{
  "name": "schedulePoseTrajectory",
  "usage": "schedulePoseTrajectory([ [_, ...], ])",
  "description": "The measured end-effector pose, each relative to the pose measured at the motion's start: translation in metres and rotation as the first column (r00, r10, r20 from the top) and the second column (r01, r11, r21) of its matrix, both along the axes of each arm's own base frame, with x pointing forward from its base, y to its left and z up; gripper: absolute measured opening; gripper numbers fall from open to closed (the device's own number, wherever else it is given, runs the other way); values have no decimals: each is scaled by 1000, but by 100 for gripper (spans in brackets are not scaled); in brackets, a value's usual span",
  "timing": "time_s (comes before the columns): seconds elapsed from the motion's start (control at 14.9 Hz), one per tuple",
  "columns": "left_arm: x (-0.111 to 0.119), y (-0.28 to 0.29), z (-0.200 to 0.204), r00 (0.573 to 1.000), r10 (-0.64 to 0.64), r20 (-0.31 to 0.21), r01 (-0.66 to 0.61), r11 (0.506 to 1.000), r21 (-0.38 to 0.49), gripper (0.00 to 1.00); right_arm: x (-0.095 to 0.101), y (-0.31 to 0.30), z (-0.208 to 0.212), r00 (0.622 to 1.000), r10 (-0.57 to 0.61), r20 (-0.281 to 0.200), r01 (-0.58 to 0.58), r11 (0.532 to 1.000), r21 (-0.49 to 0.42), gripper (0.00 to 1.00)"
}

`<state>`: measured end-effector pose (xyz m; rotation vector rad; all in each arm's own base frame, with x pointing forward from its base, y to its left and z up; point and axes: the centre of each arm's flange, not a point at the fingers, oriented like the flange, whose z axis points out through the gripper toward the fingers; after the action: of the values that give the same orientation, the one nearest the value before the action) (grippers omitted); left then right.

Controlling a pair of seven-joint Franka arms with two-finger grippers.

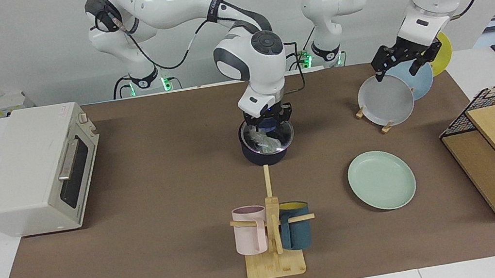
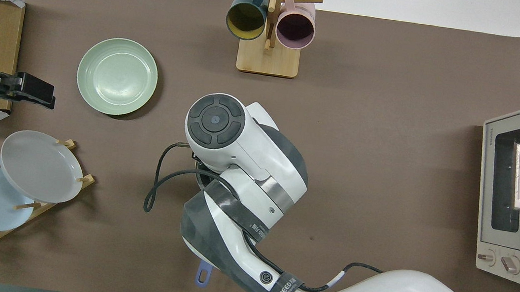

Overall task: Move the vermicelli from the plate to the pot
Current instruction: 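Hold the glass lid above the pot with the right gripper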

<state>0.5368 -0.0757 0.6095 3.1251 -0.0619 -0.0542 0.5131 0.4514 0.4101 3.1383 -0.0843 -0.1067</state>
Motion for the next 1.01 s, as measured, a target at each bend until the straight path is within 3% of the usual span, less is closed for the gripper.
schedulePoseTrajectory([
  [1.01,0,0,0,1000,0,0,0,1000,0,100,1,-8,-5,999,-19,-28,19,1000,-18,67],
])
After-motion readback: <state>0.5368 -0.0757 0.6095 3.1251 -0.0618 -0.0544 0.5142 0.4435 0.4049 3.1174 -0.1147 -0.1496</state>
